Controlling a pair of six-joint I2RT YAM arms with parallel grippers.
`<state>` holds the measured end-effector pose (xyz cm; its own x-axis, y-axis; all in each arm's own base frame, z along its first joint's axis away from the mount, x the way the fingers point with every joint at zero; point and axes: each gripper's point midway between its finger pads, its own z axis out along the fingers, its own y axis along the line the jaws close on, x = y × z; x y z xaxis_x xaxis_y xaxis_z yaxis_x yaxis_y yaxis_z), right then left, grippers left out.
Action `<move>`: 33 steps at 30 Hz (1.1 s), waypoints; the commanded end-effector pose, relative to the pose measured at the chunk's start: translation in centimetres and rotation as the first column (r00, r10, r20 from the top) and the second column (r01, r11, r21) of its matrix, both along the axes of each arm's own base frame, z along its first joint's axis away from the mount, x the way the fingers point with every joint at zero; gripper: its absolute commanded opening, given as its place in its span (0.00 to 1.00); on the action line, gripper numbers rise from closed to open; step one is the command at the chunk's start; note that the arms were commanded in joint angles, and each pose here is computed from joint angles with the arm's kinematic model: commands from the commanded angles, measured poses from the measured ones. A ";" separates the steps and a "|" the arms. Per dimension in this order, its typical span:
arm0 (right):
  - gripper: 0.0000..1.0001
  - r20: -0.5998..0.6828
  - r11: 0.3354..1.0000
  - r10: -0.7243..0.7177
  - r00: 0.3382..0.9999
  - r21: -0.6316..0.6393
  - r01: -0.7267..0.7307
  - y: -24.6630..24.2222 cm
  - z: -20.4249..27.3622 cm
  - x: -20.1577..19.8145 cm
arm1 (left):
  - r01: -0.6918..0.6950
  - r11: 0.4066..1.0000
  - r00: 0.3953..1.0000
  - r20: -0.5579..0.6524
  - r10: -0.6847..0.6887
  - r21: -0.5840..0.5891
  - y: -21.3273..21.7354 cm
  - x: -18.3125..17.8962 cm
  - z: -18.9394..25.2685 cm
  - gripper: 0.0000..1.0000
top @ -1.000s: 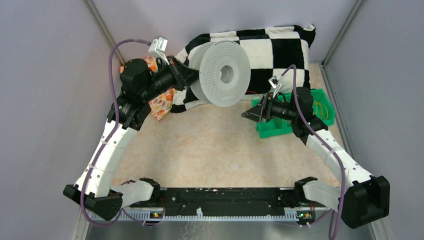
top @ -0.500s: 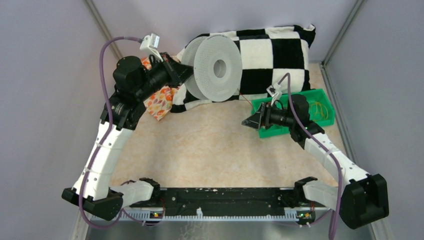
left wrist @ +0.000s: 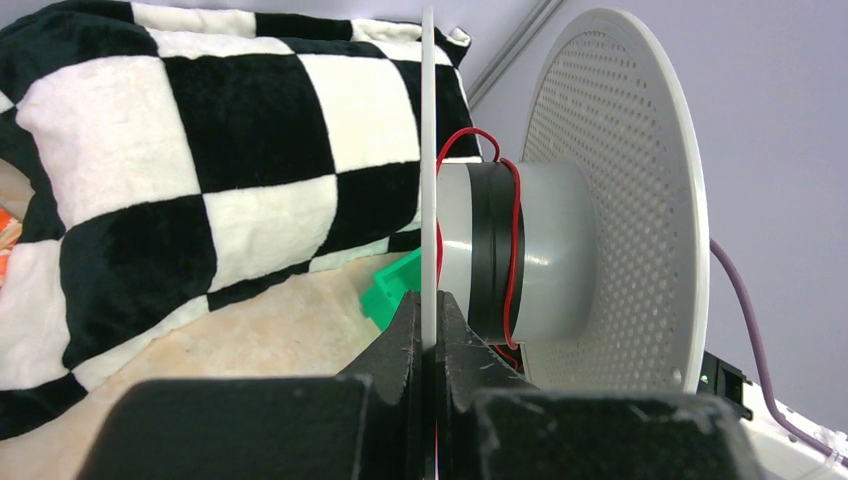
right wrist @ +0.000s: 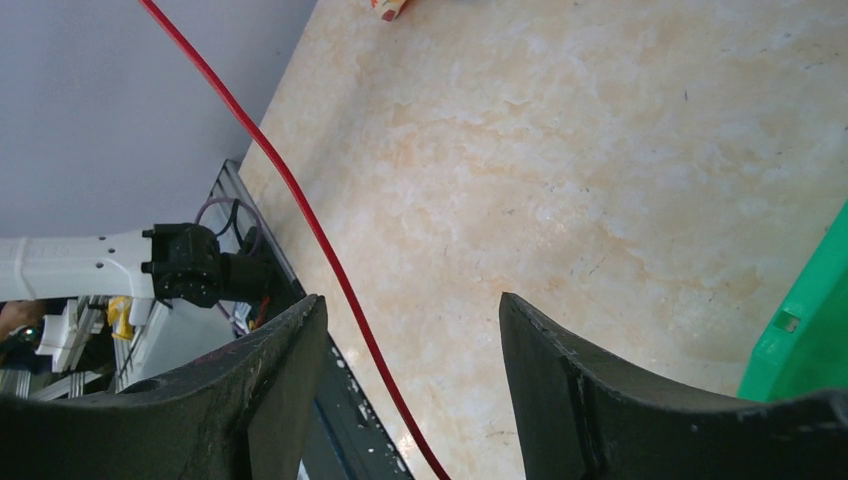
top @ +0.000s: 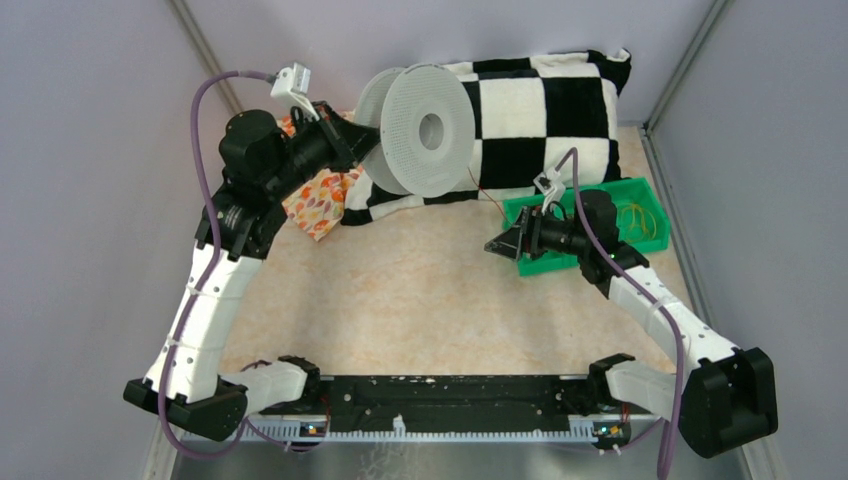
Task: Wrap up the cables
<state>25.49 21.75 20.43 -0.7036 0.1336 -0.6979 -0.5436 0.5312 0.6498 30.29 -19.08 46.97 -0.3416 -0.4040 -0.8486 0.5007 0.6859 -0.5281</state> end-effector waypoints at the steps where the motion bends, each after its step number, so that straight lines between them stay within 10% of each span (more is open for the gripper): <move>1: 0.64 0.032 1.000 -0.018 0.999 -0.017 0.019 -0.6 -0.2 0.6 | -0.040 0.998 0.989 0.142 0.047 -0.053 1.3 -0.5 5.0 0.00; 30: 0.64 0.006 1.000 -0.021 1.000 -0.002 0.021 -2.3 0.3 1.4 | -0.148 0.989 0.971 0.193 0.142 0.013 4.7 2.6 7.2 0.00; 33: 0.53 0.009 0.999 -0.030 1.000 -0.033 0.030 -2.6 0.6 1.2 | -0.169 0.986 0.965 0.203 0.165 0.004 5.5 2.8 7.7 0.00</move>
